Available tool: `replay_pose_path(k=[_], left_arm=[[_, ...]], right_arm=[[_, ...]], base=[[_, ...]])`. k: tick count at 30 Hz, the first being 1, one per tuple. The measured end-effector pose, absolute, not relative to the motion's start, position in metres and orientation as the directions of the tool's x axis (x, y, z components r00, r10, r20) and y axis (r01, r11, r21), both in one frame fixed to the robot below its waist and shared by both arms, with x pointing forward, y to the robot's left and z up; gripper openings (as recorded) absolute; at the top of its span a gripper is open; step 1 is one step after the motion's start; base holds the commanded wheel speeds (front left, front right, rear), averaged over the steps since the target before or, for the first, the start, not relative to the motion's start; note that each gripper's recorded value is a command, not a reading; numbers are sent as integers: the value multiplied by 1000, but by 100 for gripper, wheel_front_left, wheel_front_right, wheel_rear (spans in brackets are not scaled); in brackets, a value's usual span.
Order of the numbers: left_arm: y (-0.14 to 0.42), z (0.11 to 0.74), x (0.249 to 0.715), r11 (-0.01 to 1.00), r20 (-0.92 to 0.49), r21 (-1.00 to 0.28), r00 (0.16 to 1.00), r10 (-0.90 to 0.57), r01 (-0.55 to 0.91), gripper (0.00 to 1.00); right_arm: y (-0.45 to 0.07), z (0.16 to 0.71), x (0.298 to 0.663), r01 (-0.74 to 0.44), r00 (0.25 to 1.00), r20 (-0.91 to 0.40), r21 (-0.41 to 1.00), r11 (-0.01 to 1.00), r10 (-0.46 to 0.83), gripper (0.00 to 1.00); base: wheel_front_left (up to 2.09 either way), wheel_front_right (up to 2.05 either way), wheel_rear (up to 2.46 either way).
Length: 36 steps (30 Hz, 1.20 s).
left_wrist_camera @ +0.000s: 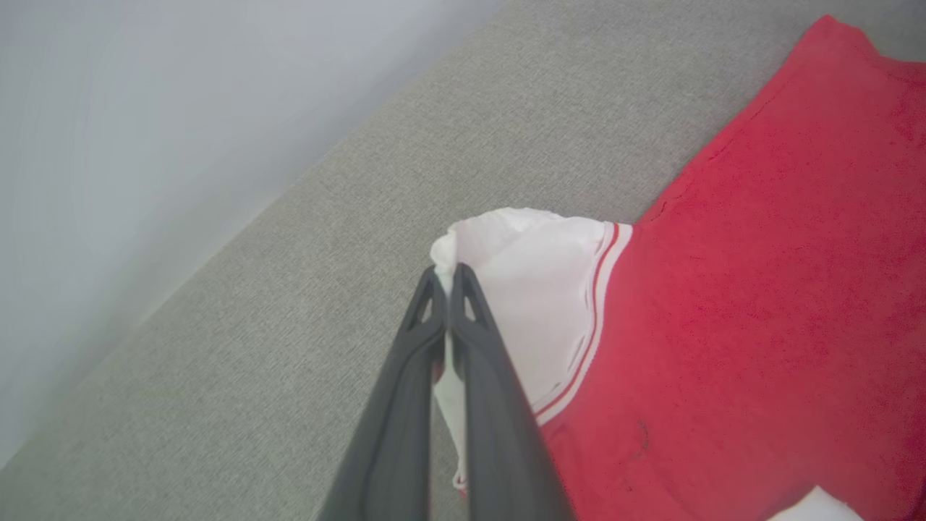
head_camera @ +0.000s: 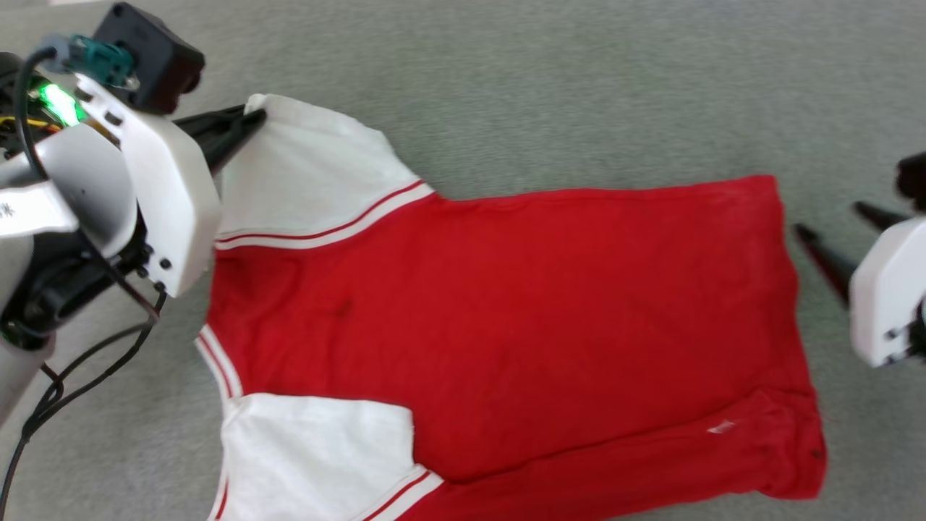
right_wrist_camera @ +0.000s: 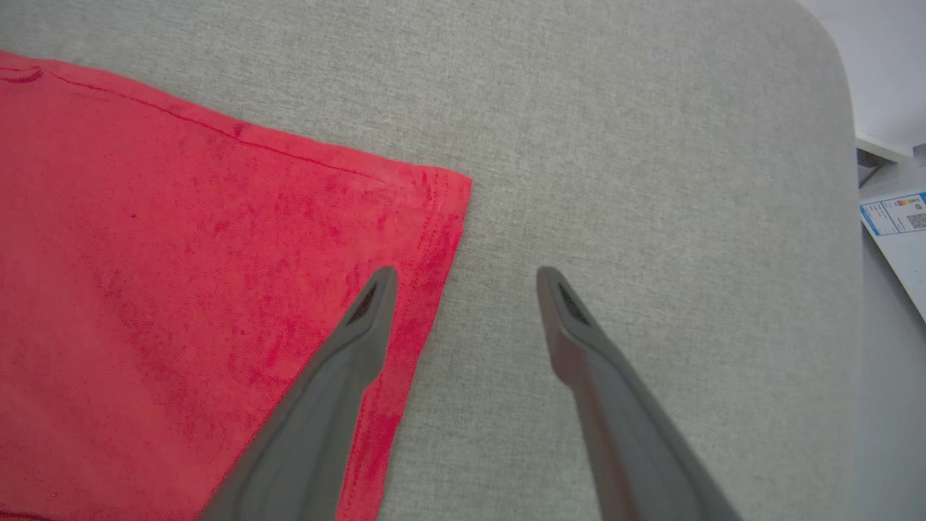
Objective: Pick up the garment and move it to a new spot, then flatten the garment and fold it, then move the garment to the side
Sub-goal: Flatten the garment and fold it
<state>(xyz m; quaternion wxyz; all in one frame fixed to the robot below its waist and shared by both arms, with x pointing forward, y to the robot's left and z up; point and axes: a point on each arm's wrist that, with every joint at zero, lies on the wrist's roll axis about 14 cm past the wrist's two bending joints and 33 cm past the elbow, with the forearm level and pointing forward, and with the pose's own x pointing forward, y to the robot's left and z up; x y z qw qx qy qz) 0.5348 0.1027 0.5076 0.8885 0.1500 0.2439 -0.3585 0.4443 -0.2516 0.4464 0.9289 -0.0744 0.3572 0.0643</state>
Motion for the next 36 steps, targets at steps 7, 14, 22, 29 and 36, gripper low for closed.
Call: replay_pose_path(k=[7,14,22,29,36], left_arm=[[111,516,510,683,-508,120,635,-582,721,0],[112,509,496,683,-492,108,636,-595,723,0],[119,497,490,694,-504,93,635,-586,714,0],[125,493,485,715,-505,75,644,-574,695,0],[134,505,477,748,-475,74,683,-555,659,0]], right_arm=[[-253,430,467,-225,580,-814,-125,966,30,100],[-243,392,477,-273,445,-895,-119,955,16,100],[-231,357,477,-330,349,-937,-99,939,24,100],[-221,353,475,-354,350,-935,-67,933,66,0],[-217,382,480,-330,463,-879,-56,942,110,0]], base=[[0,0,0],[0,0,0],[0,0,0],[0,0,0],[0,0,0]])
